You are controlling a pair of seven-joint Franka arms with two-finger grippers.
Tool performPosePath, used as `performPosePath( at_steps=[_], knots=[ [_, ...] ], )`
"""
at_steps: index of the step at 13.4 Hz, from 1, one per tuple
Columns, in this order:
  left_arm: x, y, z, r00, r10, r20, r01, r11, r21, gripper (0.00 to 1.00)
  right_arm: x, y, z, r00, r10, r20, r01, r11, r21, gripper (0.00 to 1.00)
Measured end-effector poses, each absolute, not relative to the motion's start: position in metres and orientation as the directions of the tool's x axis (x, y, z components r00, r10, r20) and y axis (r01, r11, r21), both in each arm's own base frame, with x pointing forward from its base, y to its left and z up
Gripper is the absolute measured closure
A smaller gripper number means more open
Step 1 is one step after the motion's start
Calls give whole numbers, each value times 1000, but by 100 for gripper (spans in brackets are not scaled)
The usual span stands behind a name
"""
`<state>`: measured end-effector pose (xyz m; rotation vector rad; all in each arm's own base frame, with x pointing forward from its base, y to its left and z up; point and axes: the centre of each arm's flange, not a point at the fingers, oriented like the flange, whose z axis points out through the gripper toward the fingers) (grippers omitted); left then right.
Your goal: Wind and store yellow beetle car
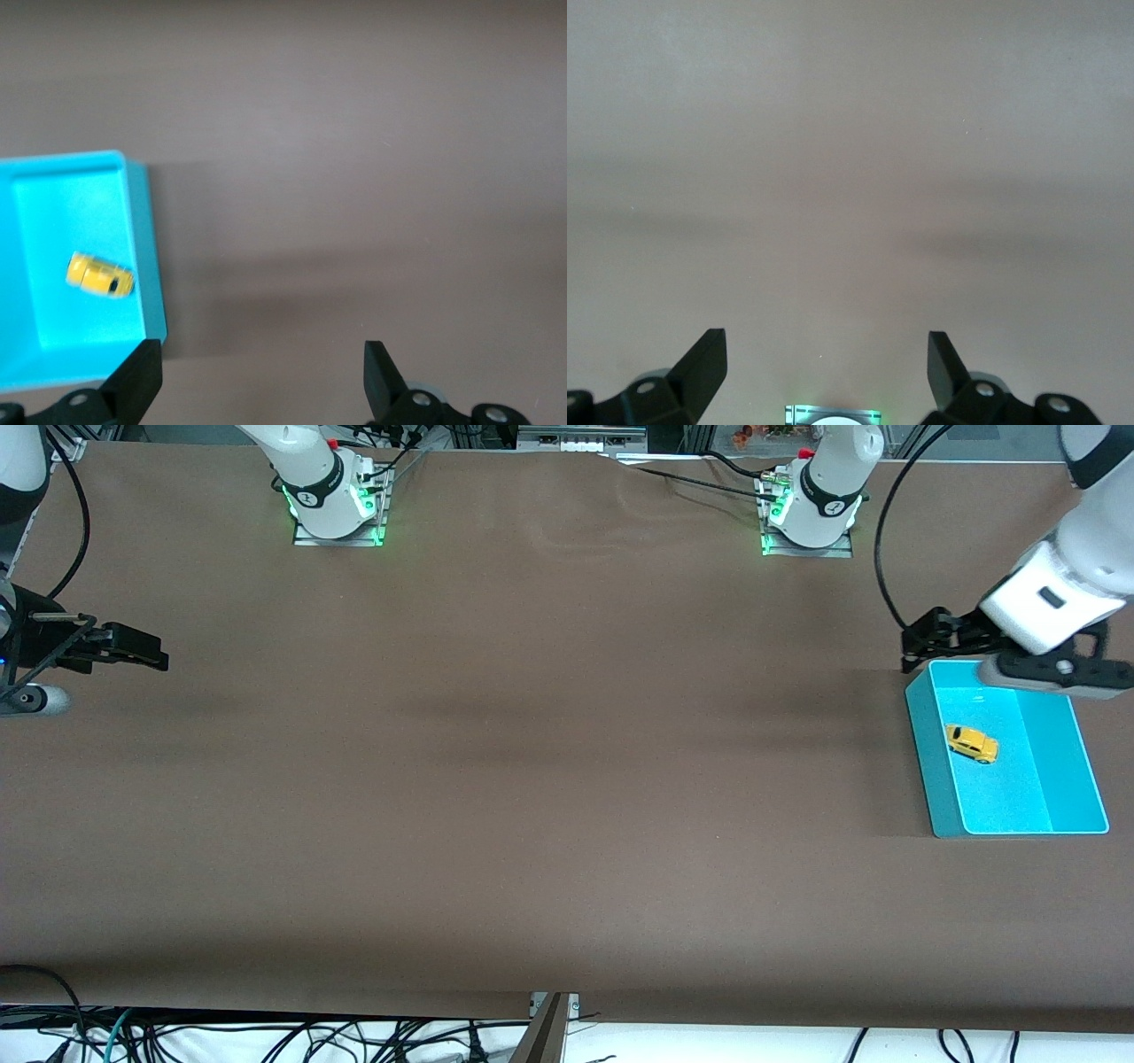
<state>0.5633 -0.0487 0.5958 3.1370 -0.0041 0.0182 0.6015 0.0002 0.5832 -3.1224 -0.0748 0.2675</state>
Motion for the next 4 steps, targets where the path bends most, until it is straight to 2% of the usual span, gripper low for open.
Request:
performPosePath(
  at_steps=[4],
  knots=[
    [558,-20,594,995,99,3,99,-995,2,0,601,0,583,984,48,-170,47,-999,-11,0]
  ],
)
